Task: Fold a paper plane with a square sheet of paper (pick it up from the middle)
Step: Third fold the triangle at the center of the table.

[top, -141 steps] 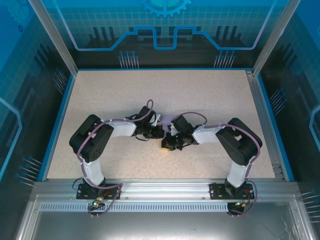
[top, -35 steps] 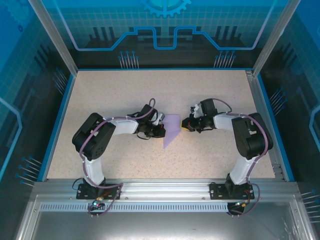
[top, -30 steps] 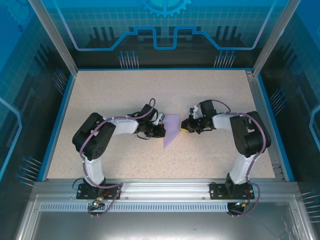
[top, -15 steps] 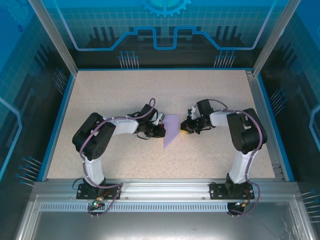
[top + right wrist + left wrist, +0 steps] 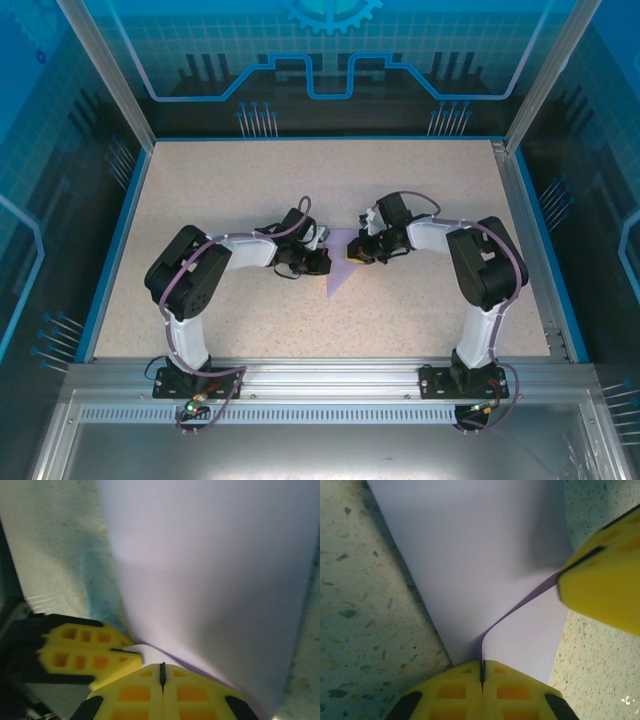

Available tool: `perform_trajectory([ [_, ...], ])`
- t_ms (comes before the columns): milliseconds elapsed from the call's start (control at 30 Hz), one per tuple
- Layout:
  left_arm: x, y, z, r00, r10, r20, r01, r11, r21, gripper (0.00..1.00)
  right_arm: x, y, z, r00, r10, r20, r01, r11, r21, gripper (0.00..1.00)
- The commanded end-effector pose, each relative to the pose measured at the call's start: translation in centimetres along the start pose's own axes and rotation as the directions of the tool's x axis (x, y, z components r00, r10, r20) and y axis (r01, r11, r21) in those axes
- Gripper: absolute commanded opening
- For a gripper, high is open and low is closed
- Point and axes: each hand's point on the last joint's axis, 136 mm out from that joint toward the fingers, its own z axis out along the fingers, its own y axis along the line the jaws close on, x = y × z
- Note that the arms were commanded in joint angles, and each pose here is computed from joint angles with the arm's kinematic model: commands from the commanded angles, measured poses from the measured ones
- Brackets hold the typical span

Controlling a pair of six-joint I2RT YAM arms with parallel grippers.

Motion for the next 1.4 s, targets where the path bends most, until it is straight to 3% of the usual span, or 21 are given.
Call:
perform_trajectory([
  [0, 3.9, 3.8, 0.1, 0.99, -0.072, -0.121, 0.051, 0.985, -0.165, 0.01, 1.2, -2.0, 1.3, 0.998, 0.047, -0.03, -0.046, 0.998, 0.047, 0.0],
  [200, 2.1, 2.2, -2.3, 0.997, -0.049, -0.065, 0.038, 0.984, -0.172, 0.16, 1.8, -3.3, 1.8, 0.996, 0.085, -0.03, -0.083, 0.994, 0.077, 0.0],
  [367, 0.7, 0.6, -5.6, 0.998, -0.056, 0.027, 0.06, 0.982, -0.177, 0.19, 1.7, -3.2, 1.7, 0.993, 0.122, -0.009, -0.121, 0.99, 0.077, 0.0],
  [467, 0.2, -0.4, -7.5, 0.993, -0.08, 0.082, 0.093, 0.983, -0.16, 0.15, 2.0, -3.3, 1.8, 0.99, 0.143, 0.005, -0.143, 0.985, 0.094, 0.0],
  [533, 0.0, -2.1, -7.9, 0.988, -0.102, 0.116, 0.111, 0.991, -0.069, 0.1, 2.0, -3.1, 1.8, 0.986, 0.163, 0.018, -0.164, 0.982, 0.09, 0.0],
  [633, -0.2, -4.5, -7.1, 0.986, -0.132, 0.104, 0.126, 0.99, 0.062, 0.06, 2.2, -2.7, 1.8, 0.984, 0.178, 0.026, -0.179, 0.981, 0.075, 0.0],
  [733, 0.0, -5.9, -5.0, 0.99, -0.131, 0.048, 0.124, 0.986, 0.114, 0.02, 2.1, -2.0, 1.6, 0.983, 0.182, 0.032, -0.184, 0.982, 0.05, 0.01],
  [1067, 3.5, -1.3, 0.4, 0.973, -0.225, -0.057, 0.225, 0.974, -0.012, 0.0, 0.8, 1.3, -0.2, 0.995, 0.082, 0.052, -0.082, 0.997, -0.003, 0.03],
  [1367, 5.4, 0.7, 1.2, 0.975, -0.206, -0.087, 0.197, 0.975, -0.101, 0.0, 2.5, 2.2, 0.0, 0.998, 0.043, 0.039, -0.043, 0.999, -0.013, 0.04],
])
